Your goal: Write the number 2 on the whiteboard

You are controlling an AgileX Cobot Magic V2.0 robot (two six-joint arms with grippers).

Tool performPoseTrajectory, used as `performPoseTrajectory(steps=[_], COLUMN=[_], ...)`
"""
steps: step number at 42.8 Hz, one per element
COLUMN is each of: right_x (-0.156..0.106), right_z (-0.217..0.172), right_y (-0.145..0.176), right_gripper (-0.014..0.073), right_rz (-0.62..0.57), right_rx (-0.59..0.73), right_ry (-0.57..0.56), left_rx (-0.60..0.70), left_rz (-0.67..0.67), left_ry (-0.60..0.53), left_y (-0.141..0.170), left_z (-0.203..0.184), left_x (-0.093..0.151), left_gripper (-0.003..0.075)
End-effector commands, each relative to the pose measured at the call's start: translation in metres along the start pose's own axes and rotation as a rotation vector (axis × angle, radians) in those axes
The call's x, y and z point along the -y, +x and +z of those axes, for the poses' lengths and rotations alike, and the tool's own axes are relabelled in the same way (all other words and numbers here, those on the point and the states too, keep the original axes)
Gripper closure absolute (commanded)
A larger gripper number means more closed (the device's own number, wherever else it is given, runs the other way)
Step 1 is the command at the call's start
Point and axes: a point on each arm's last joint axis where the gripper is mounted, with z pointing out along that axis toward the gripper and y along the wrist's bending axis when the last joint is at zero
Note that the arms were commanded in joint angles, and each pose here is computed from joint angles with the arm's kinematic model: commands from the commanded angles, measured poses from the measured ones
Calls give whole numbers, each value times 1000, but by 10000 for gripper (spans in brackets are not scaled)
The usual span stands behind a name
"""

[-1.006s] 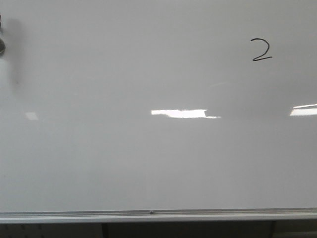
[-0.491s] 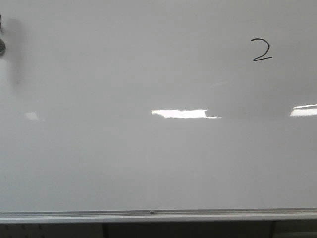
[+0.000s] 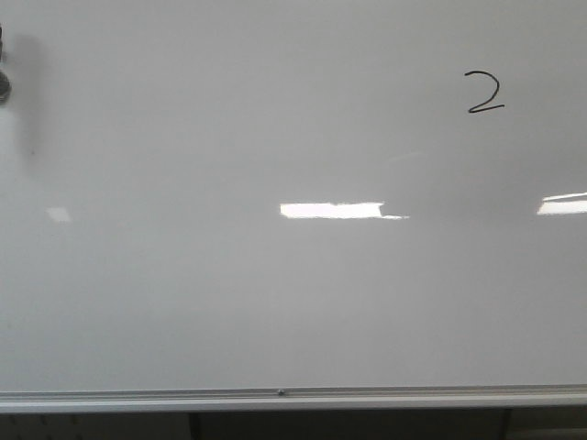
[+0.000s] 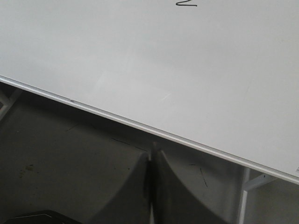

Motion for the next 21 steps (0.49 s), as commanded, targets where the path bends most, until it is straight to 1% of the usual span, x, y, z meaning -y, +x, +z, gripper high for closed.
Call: performPoseTrajectory(steps=[1, 10, 15, 21], right_x=[1, 1, 1, 1], right_z=[-3, -3, -3, -3], right_y=[-11, -11, -11, -11], right_gripper=[664, 664, 664, 664], right_rz=[-4, -4, -4, -4], right_rx=[78, 78, 78, 78], right_ry=[18, 18, 18, 18], left_rx=[88, 88, 88, 85], left_rz=[-10, -4, 45, 55], left_ry=[3, 3, 1, 31], left_y=[1, 1, 1, 1], left_z=[-1, -1, -1, -1], left_x=[-1, -1, -1, 1], left_gripper=[741, 741, 741, 741])
